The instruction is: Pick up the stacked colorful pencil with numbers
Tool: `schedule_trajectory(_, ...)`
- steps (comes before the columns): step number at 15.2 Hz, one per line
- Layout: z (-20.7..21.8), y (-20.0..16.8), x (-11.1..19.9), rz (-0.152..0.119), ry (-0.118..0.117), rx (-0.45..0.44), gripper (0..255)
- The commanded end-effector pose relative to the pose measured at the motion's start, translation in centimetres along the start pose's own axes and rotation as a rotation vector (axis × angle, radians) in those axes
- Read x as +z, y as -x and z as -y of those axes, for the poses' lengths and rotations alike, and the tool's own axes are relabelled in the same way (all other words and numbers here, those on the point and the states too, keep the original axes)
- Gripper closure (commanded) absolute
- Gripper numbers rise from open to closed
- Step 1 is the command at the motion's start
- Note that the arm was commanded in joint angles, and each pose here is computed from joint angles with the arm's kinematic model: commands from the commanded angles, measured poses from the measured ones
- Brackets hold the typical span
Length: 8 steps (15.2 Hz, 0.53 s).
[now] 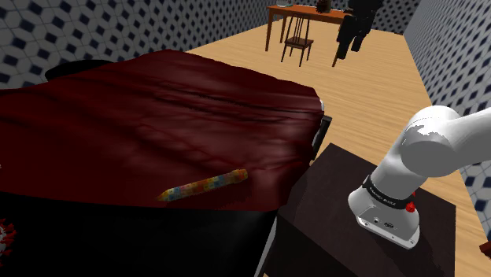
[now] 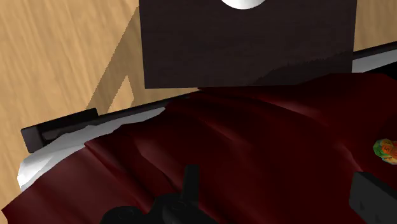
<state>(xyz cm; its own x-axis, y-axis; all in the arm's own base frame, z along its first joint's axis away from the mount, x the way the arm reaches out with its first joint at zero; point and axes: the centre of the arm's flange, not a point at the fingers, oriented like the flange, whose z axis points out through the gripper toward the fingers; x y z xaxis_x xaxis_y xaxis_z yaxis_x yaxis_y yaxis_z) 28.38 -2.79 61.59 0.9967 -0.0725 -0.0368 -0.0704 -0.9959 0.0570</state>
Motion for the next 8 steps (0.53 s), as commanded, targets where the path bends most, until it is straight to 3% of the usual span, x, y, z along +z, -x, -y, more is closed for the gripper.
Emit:
schedule_trajectory(1, 0.0, 0.0, 0.0, 0.000, 0.000, 0.000, 0)
schedule_trajectory(8, 5.5, -5.6, 4.7, -0.006, -0.004, -0.188, 0)
